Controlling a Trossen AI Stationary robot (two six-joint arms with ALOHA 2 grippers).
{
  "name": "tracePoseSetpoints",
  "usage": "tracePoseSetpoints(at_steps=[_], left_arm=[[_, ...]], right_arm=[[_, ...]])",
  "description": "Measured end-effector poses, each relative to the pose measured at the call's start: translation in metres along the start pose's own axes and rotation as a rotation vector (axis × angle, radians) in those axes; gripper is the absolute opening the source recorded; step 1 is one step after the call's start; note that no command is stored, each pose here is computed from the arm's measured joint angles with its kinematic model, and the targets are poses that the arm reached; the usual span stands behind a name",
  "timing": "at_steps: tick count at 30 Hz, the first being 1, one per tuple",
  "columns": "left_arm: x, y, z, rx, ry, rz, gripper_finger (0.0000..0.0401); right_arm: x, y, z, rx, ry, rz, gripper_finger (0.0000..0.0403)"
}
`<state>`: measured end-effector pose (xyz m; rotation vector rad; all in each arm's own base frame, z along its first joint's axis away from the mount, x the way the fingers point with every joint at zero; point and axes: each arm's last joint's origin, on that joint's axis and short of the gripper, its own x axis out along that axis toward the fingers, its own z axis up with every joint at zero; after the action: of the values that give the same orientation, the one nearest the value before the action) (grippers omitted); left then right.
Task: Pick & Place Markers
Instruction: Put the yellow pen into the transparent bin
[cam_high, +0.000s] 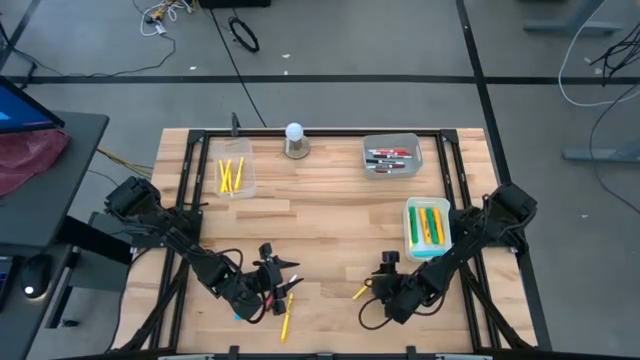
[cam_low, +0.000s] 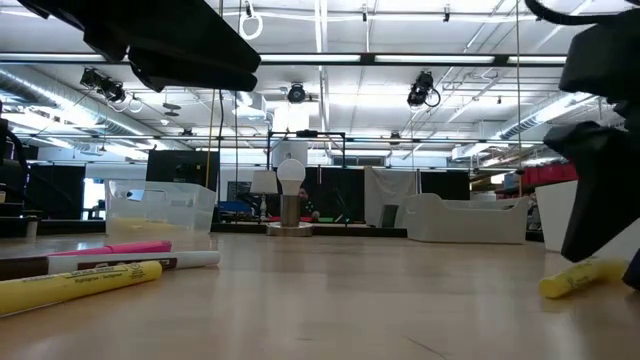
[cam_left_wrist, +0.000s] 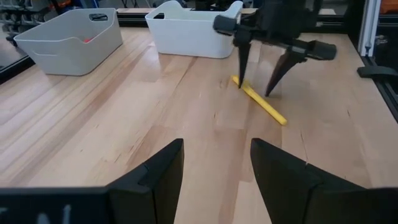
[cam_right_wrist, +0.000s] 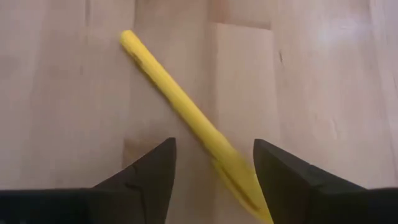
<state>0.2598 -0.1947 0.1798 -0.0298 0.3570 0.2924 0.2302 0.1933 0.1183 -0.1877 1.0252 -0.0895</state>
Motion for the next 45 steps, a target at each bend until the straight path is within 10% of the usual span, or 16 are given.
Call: tracePoseSetpoints(at_steps=[15, 24, 33, 45], left_arm=[[0.0, 0.0, 0.0, -0.002, 0.0, -0.001, 0.0193], [0.001, 0.0, 0.001, -0.001, 0.005, -0.016, 0.0193], [0.028, -0.006, -0.001, 0.086, 0.038, -0.277, 0.0193], [0.058, -0.002, -0.02, 0.017, 0.062, -0.271, 0.0193]], right_arm=[[0.021, -0.014, -0.037, 0.04, -0.111, 0.129, 0.0037], [0.005, -0.002, 0.01, -0.019, -0.259, 0.093, 0.0034], [0.001, 0.0, 0.076, -0.049, -0.387, 0.047, 0.0001], [0.016, -0.018, 0.078, 0.054, -0.279, 0.032, 0.0011]])
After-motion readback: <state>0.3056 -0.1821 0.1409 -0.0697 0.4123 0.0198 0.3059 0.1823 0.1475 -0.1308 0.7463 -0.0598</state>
